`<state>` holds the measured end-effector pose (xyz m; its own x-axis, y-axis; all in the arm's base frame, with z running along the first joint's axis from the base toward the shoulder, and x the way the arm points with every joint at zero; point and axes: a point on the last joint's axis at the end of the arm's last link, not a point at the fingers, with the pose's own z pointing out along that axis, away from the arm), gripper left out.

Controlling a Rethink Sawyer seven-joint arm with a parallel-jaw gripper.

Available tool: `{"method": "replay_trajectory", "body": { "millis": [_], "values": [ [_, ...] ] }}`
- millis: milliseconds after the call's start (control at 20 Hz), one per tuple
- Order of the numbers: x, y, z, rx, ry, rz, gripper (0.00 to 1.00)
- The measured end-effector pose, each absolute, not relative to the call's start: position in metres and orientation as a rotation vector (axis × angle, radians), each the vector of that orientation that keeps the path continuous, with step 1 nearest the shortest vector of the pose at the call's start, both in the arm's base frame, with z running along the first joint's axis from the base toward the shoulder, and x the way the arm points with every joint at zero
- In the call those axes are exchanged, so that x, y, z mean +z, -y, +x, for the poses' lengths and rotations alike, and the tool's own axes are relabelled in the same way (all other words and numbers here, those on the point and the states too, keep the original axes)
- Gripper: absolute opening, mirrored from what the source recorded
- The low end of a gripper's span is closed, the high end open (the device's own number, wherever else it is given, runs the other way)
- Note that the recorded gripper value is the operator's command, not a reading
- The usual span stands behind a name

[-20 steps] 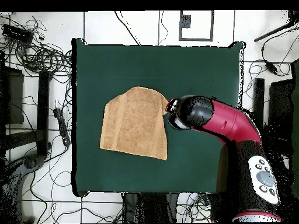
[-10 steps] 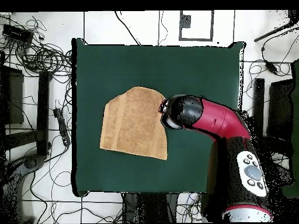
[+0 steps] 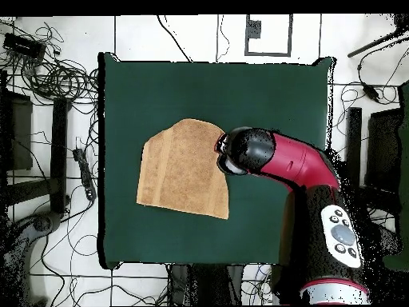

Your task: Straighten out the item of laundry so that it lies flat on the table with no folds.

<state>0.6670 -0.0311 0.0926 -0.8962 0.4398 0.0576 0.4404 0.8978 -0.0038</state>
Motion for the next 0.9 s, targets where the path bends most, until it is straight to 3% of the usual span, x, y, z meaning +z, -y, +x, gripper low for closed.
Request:
{"method": "replay_trajectory", "body": {
  "millis": [900],
  "values": [
    [0.083,0.042,0.686,-0.011,3.019,-0.727,1.0]
  ]
}}
